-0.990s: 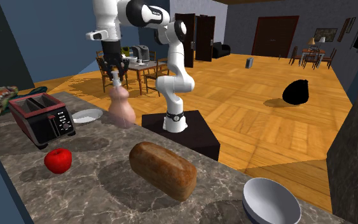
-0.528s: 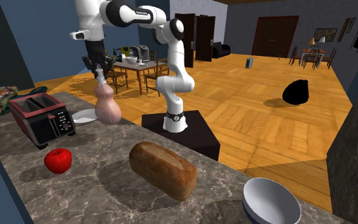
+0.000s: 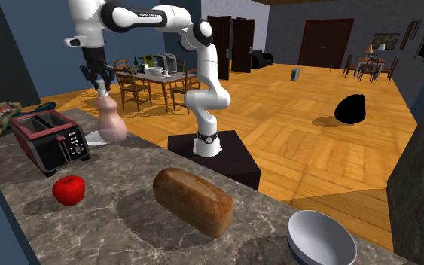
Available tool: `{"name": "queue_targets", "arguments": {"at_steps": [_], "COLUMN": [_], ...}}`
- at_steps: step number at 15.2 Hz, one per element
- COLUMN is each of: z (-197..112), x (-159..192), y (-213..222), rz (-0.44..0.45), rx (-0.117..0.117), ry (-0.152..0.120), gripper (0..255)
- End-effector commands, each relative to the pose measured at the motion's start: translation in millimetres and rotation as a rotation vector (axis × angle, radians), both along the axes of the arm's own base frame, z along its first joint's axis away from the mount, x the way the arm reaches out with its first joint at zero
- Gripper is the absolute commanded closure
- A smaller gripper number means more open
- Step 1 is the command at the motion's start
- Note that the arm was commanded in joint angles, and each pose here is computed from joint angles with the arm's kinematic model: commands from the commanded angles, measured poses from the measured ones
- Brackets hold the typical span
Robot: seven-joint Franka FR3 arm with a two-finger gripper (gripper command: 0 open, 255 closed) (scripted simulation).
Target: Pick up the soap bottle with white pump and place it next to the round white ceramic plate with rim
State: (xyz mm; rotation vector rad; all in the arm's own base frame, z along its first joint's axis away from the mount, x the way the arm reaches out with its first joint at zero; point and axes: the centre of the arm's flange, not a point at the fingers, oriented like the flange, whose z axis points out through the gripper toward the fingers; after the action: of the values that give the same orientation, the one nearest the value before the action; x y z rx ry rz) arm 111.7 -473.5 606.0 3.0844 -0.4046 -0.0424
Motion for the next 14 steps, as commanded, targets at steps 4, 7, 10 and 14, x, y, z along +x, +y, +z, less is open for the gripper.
{"name": "queue_targets", "arguments": {"at_steps": [4, 7, 10, 14], "z": [-3, -19, -34, -56], "x": [-28, -28, -28, -28], "y": [-41, -41, -41, -41], "rz": [0.002, 0.002, 0.002, 0.002], "rx": [-0.002, -0.002, -0.002, -0.002], "ry": [0.001, 0.001, 0.001, 0.001], "gripper": [255, 255, 255, 255]}}
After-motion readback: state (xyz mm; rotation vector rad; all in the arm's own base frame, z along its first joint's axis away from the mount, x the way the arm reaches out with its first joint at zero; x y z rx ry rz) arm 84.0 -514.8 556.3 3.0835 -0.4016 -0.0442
